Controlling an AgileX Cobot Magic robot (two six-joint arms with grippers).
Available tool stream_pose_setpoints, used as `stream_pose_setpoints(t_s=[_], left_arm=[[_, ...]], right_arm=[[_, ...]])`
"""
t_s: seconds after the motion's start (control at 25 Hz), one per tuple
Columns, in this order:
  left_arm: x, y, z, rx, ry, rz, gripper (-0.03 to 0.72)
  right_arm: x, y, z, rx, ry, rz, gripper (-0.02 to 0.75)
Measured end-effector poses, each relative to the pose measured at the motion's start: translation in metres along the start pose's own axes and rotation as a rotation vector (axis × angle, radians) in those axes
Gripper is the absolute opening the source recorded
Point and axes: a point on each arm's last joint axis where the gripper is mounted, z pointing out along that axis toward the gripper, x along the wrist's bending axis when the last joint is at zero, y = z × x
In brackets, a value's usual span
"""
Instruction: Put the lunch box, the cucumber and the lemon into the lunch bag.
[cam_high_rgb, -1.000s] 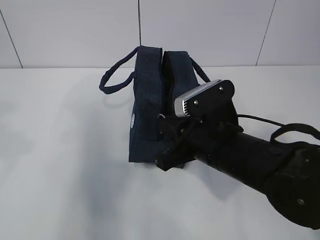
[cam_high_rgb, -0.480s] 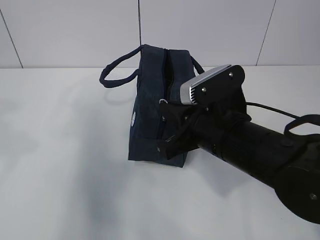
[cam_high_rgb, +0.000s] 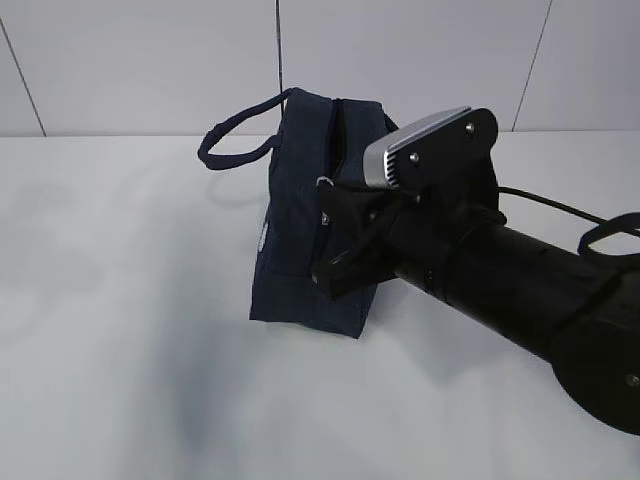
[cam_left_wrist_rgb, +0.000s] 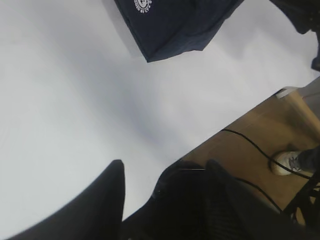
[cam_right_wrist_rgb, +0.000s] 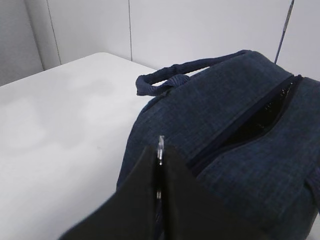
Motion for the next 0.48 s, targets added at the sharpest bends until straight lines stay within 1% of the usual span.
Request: stream_pose_setpoints(t_s=[0.12, 0.2, 0.48], left_arm=[[0.009, 0.008, 0.015, 0.018, 0.002, 0.036, 0.349], [0.011, 0.013, 0.027, 0.027, -0.003, 0.060, 0.349], [0.003, 0.027, 0.077, 0.067, -0.007, 0.157, 0.349]], right_arm=[[0.000, 0.007, 0.003, -0.024, 0.000, 0.001, 0.000], [0.000, 0.013, 0.007, -0.038, 0.000, 0.003, 0.000], [0.001, 0.028, 0.015, -0.042, 0.005, 0.002, 0.000]])
